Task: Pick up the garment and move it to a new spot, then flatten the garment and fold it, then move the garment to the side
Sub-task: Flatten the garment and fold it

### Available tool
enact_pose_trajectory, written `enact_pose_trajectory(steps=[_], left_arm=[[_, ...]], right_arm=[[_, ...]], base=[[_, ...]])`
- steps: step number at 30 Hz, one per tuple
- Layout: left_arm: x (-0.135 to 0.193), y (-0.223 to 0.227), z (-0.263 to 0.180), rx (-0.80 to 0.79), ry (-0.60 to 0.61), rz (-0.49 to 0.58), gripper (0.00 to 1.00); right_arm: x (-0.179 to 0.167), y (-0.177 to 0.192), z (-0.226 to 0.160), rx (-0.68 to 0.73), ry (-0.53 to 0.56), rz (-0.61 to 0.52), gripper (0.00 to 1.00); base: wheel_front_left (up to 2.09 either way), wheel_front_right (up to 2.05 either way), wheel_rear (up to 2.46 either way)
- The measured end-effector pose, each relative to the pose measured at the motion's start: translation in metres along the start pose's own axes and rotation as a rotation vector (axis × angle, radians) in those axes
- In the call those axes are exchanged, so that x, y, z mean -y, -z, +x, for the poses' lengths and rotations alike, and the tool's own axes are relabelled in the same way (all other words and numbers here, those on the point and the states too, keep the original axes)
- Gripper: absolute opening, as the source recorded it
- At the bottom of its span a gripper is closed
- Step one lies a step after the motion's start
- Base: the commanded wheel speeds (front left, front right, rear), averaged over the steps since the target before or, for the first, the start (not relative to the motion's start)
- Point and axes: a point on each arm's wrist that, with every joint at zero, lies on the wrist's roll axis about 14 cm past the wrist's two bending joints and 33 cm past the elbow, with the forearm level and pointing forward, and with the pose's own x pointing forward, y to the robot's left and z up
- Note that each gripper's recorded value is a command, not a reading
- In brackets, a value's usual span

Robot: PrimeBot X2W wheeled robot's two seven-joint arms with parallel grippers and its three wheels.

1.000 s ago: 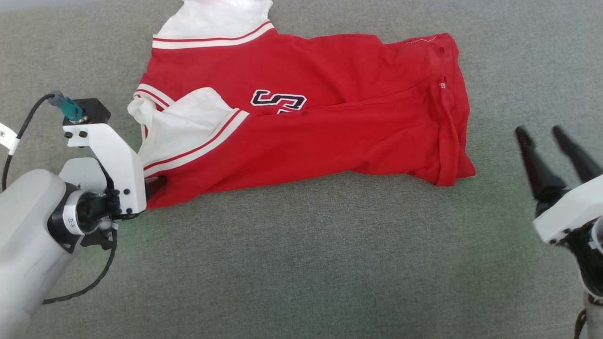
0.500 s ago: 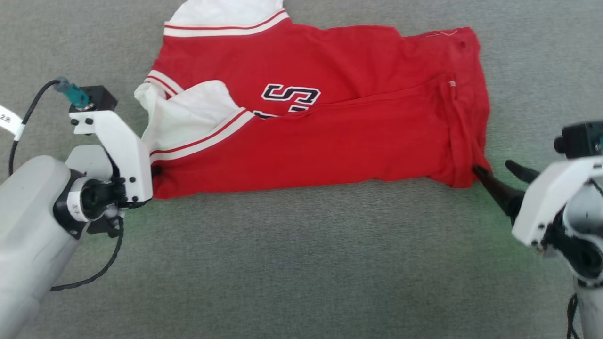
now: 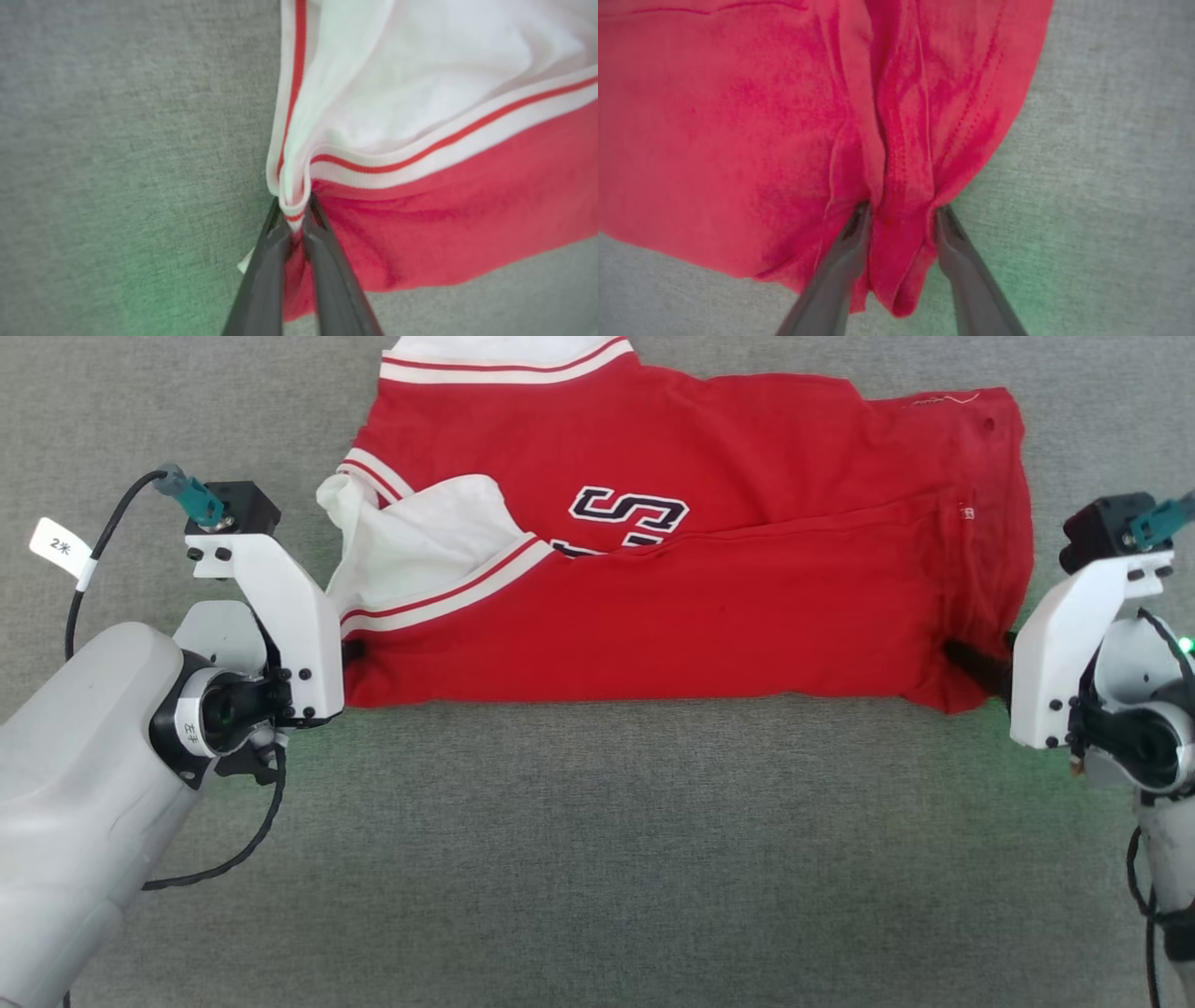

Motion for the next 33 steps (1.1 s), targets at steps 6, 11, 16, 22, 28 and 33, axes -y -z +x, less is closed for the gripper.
enact_pose_trajectory(steps=[6,11,16,22,28,33], left_arm=[[-0.002,-0.001,-0.003,0.016,0.002,-0.009,0.00],[-0.003,-0.001,-0.013,0.034,0.001,-0.020,0.00],[-0.004,0.009,-0.028,0.024,-0.004,-0.020,0.00],[-0.012,0.026,-0.052,0.013,-0.038,-0.013,0.00],[-0.013,0.057,-0.074,-0.034,-0.067,-0.017,0.00],[-0.005,0.100,-0.082,-0.130,-0.070,-0.030,0.00]], right_arm=[[-0.003,-0.006,0.000,-0.006,-0.024,-0.014,0.00],[-0.003,-0.013,-0.011,0.010,-0.028,-0.032,0.00],[-0.001,-0.018,-0.027,0.024,-0.023,-0.057,0.00],[-0.008,-0.014,-0.047,0.007,-0.046,-0.096,0.00],[-0.015,0.000,-0.065,-0.037,-0.074,-0.126,0.00],[-0.014,0.031,-0.071,-0.105,-0.087,-0.115,0.00]], base=[[0.00,0.00,0.00],[0.00,0.00,0.00],[0.00,0.00,0.00],[0.00,0.00,0.00],[0.00,0.00,0.00],[0.00,0.00,0.00]])
